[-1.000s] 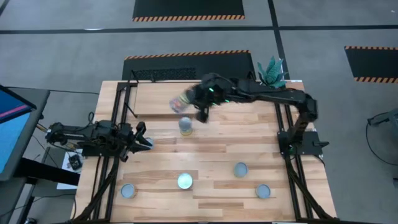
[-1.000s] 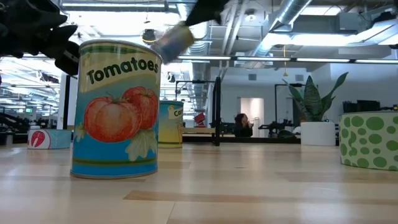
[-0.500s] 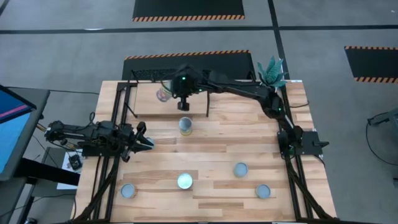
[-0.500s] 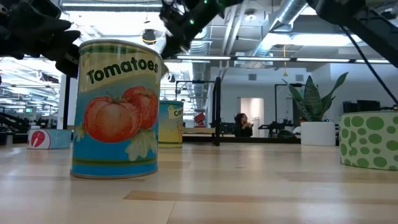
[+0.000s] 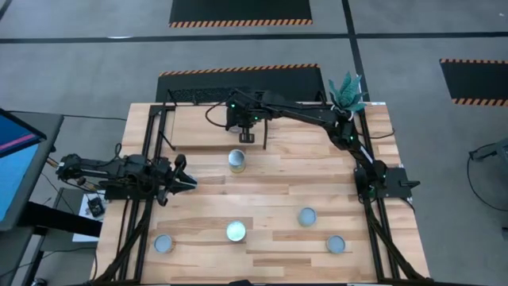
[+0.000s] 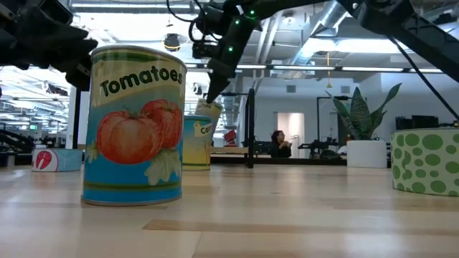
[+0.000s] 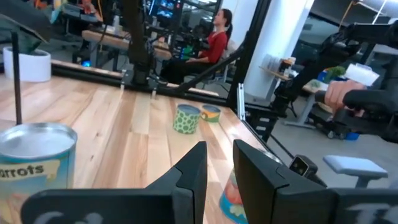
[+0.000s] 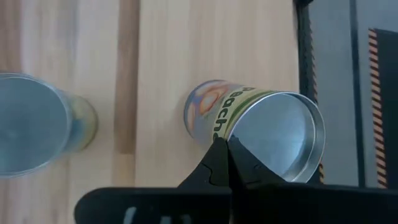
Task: Pick and place cans onto a shelf
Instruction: Put the peach can on the shelf
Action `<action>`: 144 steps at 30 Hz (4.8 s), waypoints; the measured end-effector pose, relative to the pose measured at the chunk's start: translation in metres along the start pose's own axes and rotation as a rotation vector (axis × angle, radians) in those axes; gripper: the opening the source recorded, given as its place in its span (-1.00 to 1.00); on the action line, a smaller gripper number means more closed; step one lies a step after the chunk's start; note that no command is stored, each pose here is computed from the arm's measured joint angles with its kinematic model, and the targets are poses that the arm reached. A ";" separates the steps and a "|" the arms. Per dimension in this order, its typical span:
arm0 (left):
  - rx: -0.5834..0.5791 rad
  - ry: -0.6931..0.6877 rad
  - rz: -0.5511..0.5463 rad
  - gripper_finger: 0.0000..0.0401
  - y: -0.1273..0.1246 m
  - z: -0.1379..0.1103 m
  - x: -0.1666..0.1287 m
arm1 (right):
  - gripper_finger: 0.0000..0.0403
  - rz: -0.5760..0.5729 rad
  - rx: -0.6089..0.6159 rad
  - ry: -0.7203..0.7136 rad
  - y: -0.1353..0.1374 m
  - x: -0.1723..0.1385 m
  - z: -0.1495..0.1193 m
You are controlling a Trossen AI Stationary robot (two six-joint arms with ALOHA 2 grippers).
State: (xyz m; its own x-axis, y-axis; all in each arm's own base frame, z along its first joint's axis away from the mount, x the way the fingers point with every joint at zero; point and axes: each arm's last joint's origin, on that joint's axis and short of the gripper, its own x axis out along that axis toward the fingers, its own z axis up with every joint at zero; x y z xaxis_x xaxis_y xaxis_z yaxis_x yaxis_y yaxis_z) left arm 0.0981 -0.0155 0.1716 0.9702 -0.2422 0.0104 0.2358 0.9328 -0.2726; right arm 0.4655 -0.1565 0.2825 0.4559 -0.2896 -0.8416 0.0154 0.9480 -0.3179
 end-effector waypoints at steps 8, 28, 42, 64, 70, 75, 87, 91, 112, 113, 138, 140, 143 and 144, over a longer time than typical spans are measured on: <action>0.001 -0.003 0.005 -0.66 0.000 0.000 0.000 | -1.00 0.034 -0.022 0.073 0.004 0.000 -0.007; -0.002 0.029 0.014 -0.66 0.001 -0.003 0.000 | -0.76 -0.003 -0.002 -0.012 0.001 0.001 0.002; 0.030 -0.058 0.217 -0.66 0.006 0.002 -0.001 | -0.76 0.027 -0.095 0.125 0.068 -0.048 0.011; 0.385 -0.395 0.390 -0.66 -0.005 0.081 0.006 | -0.76 -0.228 0.221 0.143 0.180 -0.199 -0.108; 0.488 -0.053 0.568 -0.66 -0.002 0.143 0.035 | -0.76 -0.219 0.350 0.036 0.191 -0.168 -0.150; 0.508 0.272 0.708 -0.66 0.028 0.185 0.069 | -0.76 -0.203 0.373 -0.014 0.198 -0.135 -0.168; 0.263 0.791 0.407 -0.66 0.188 0.197 0.131 | -0.76 -0.150 0.344 0.029 0.220 -0.108 -0.170; 0.170 0.824 0.447 -0.66 0.233 0.197 0.139 | -0.76 -0.158 0.353 0.031 0.227 -0.103 -0.169; 0.177 0.949 0.359 -0.66 0.256 0.173 0.165 | -0.76 -0.195 0.371 0.063 0.231 -0.093 -0.170; 0.178 0.957 0.367 -0.66 0.256 0.172 0.164 | -0.76 -0.195 0.370 0.063 0.231 -0.093 -0.170; 0.110 1.274 0.513 -0.66 0.242 0.179 0.144 | -0.76 -0.195 0.367 0.065 0.231 -0.093 -0.171; 0.087 1.322 0.516 -0.66 0.240 0.179 0.139 | -0.76 -0.195 0.367 0.065 0.231 -0.093 -0.171; 0.033 1.407 0.530 -0.66 0.237 0.178 0.129 | -0.76 -0.195 0.366 0.065 0.231 -0.093 -0.171; 0.003 1.439 0.538 -0.66 0.236 0.178 0.124 | -0.76 -0.194 0.366 0.065 0.231 -0.093 -0.171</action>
State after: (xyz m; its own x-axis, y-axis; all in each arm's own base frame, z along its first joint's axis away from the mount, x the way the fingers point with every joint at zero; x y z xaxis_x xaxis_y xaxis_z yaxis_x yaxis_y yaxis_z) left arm 0.2843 0.2221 0.2793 0.0636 0.0698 -0.9955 -0.1120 0.9918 0.0624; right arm 0.2748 0.0669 0.2126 0.3564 -0.4645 -0.8107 0.4166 0.8557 -0.3071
